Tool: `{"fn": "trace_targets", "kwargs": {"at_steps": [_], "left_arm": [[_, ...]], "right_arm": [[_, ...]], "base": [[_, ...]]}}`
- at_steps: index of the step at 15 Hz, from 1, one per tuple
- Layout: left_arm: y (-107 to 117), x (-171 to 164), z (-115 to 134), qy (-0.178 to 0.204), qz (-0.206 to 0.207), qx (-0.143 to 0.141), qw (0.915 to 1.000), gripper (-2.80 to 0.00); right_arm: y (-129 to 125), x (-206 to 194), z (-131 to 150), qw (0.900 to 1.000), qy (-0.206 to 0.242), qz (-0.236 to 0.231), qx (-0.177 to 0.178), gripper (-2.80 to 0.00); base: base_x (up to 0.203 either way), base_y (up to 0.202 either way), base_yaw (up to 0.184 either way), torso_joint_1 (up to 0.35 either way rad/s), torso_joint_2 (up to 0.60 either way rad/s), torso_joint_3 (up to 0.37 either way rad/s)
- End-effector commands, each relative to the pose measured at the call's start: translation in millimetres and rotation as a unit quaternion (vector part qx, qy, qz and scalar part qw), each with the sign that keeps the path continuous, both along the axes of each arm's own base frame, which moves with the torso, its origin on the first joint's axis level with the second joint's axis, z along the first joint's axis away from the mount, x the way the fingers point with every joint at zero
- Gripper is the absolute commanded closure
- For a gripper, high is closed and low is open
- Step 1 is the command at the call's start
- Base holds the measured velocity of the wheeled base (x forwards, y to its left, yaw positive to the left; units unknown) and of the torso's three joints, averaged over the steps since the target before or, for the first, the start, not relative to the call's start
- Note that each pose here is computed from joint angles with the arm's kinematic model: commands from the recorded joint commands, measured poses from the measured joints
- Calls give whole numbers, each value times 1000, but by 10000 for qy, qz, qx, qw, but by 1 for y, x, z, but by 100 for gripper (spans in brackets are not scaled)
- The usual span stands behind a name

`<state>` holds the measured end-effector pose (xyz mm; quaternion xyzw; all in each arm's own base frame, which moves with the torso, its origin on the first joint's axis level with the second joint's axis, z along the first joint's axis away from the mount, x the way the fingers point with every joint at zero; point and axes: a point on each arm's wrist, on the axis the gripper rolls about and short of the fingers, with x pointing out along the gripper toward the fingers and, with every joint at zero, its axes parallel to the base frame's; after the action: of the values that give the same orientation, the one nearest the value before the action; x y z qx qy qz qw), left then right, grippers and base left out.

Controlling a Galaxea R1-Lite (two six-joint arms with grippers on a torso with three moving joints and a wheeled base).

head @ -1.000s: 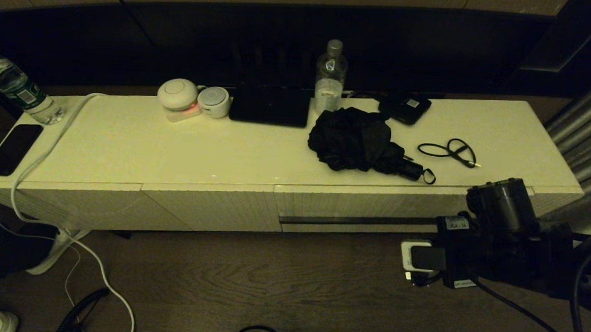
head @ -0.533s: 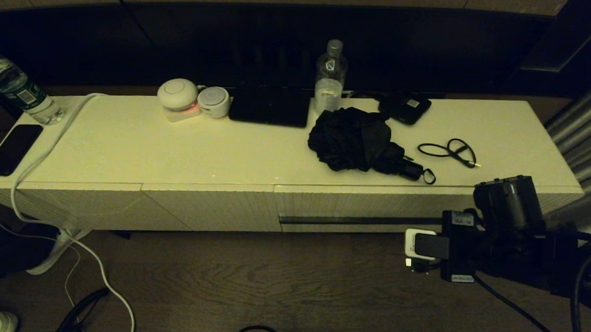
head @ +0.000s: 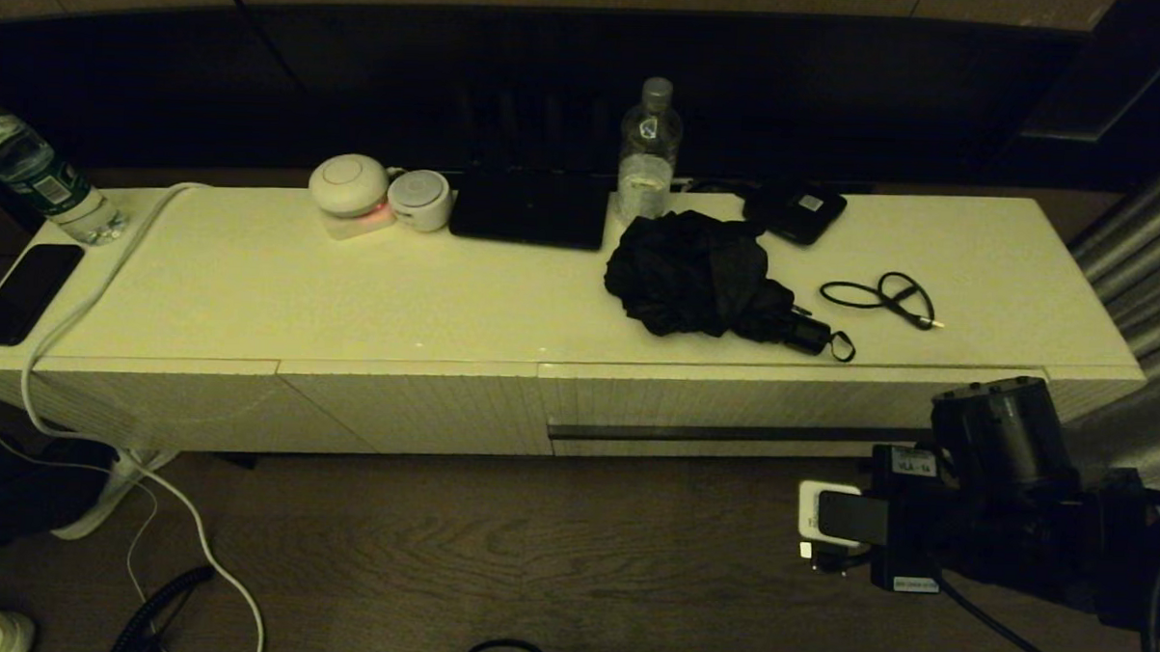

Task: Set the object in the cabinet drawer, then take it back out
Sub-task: Open the drawer

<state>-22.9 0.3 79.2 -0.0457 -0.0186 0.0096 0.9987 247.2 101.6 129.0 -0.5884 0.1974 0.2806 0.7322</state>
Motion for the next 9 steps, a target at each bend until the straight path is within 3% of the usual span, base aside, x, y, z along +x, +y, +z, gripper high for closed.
{"fn": "trace_targets", "kwargs": {"at_steps": [1, 4, 9], "left_arm": [[0, 0, 0, -10, 3, -5, 10000, 0], [0, 0, 0, -10, 3, -5, 10000, 0], [0, 0, 0, -10, 3, -5, 10000, 0]], "right_arm": [[6, 6, -7, 10000, 50, 61, -60, 0], [13, 18, -29, 9998, 177, 22, -53, 0], [7, 31, -52, 9997, -87, -193, 114, 0]], "base": [[0, 0, 0, 0, 0, 0], [0, 0, 0, 0, 0, 0], [0, 0, 0, 0, 0, 0]]}}
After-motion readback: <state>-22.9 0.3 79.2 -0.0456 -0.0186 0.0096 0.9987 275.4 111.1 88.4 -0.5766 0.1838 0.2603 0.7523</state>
